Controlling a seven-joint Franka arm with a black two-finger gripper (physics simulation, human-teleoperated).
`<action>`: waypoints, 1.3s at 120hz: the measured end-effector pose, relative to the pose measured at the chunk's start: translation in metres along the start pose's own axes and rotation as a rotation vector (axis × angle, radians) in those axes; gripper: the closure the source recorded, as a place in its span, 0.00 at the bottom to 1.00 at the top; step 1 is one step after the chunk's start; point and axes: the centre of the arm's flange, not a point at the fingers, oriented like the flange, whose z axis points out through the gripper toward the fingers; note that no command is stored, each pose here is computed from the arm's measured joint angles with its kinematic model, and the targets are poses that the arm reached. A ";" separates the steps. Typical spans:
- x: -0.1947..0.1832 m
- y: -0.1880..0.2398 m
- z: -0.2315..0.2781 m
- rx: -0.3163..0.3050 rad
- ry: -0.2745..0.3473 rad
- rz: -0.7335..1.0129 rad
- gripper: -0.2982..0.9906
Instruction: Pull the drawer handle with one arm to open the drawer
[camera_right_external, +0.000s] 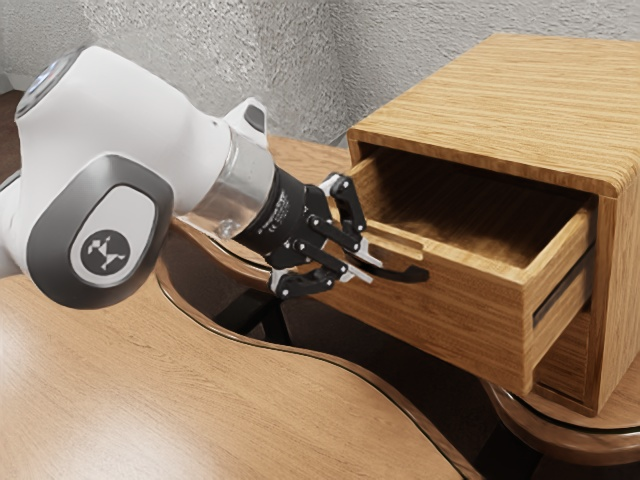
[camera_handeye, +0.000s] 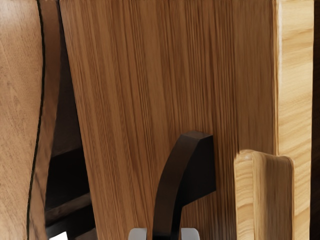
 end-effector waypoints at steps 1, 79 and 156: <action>0.000 -0.001 0.000 0.001 0.000 0.000 0.81; -0.006 -0.045 -0.028 -0.010 0.018 -0.004 0.83; 0.145 0.094 -0.115 0.186 0.364 -0.212 0.31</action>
